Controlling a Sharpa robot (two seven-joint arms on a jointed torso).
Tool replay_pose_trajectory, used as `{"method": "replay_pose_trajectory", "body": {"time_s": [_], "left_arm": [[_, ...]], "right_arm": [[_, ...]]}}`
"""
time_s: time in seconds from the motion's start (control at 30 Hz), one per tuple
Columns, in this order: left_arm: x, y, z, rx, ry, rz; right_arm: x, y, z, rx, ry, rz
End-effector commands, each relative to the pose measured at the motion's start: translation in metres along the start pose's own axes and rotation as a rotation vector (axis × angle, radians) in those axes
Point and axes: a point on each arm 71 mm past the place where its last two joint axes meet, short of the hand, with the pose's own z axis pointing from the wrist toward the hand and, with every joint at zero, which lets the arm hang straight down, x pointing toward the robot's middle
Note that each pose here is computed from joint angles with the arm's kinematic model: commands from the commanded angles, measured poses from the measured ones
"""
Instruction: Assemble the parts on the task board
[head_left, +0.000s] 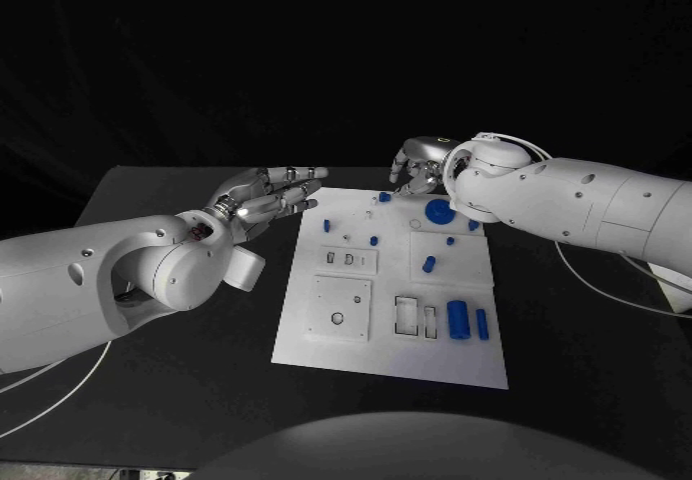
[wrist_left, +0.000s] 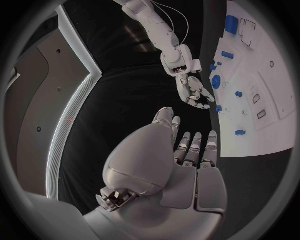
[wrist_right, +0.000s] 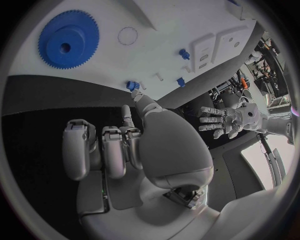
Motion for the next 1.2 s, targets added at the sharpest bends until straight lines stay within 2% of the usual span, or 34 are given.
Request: {"method": "replay_pose_trajectory", "body": {"time_s": [0.03,0.47,1.2], "left_arm": [[0.0033,-0.0009,0.0006,0.004,0.028,-0.004],[0.0037,-0.0006,0.0001,-0.001,0.033,-0.005],[0.0046,-0.0005,-0.0003,-0.006,0.038,-0.003]], "right_arm": [[0.007,0.001,0.001,0.001,0.044,-0.04],[0.022,0.004,0.006,-0.009,0.045,-0.021],[0.035,0.011,0.014,-0.006,-0.006,0.026]]}}
